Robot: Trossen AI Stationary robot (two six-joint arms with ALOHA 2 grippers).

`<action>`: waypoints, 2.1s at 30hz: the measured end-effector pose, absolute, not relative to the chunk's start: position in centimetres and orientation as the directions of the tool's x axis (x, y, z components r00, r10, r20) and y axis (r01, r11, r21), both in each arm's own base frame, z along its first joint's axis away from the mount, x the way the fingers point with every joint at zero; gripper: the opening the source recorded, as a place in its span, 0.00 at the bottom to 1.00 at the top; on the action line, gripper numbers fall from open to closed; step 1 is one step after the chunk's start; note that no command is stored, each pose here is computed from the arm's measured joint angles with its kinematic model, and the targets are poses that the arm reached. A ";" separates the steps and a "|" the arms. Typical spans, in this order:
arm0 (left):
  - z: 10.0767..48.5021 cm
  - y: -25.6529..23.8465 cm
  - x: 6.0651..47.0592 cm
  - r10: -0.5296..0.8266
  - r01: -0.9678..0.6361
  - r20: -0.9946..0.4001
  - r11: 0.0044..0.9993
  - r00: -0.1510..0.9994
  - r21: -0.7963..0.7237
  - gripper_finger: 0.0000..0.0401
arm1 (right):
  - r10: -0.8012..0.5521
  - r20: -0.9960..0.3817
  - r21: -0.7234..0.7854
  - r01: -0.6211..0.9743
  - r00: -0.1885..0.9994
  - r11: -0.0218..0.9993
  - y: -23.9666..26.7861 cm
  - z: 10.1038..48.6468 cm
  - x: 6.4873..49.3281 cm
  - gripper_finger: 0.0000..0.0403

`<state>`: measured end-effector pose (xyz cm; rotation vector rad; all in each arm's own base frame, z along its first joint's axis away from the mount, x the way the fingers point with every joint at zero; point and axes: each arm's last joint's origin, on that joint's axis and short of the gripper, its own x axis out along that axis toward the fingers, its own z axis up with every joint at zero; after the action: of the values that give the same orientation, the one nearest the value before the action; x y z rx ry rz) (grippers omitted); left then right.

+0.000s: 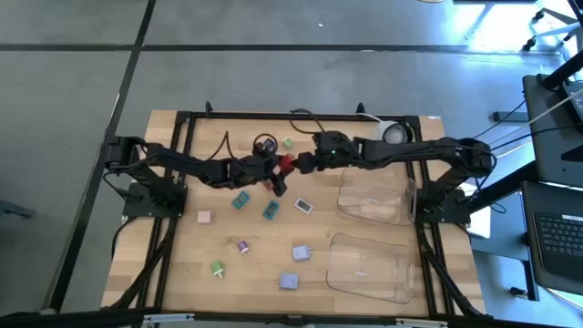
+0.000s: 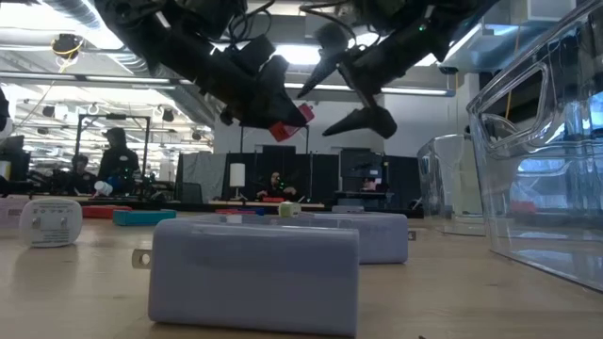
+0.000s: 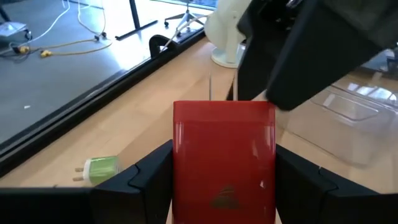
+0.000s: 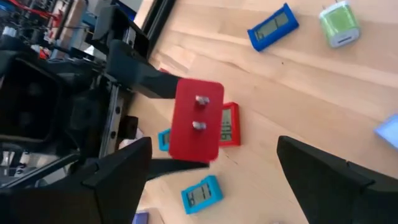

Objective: Pick & Place Office items
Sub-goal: Put the red charger adapter into the top transparent bin

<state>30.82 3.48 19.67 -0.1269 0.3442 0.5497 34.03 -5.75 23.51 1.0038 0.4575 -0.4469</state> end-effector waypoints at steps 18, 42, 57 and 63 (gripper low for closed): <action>20.2 2.3 31.1 0.463 -0.464 -0.304 0.883 0.832 0.073 0.53 | -0.140 -0.519 0.694 0.511 0.843 0.507 -5.1 22.3 35.5 0.73; 20.8 1.9 31.2 0.495 -0.505 -0.251 0.863 0.832 0.028 0.66 | -0.108 -0.482 0.710 0.460 0.869 0.533 -6.3 22.6 35.5 0.31; 20.9 1.3 30.6 0.472 -0.509 -0.303 0.859 0.828 -0.052 0.65 | -0.208 -0.457 0.632 0.480 0.865 0.608 -8.8 27.6 31.1 0.31; 20.3 1.5 30.4 0.485 -0.523 -0.352 0.852 0.801 -0.015 0.65 | -0.299 -0.316 0.605 0.434 0.900 0.667 -7.6 32.1 28.2 0.31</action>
<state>30.39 1.47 20.34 -0.1138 0.3464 0.5416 28.15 -7.63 32.13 0.7315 0.1960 -0.4168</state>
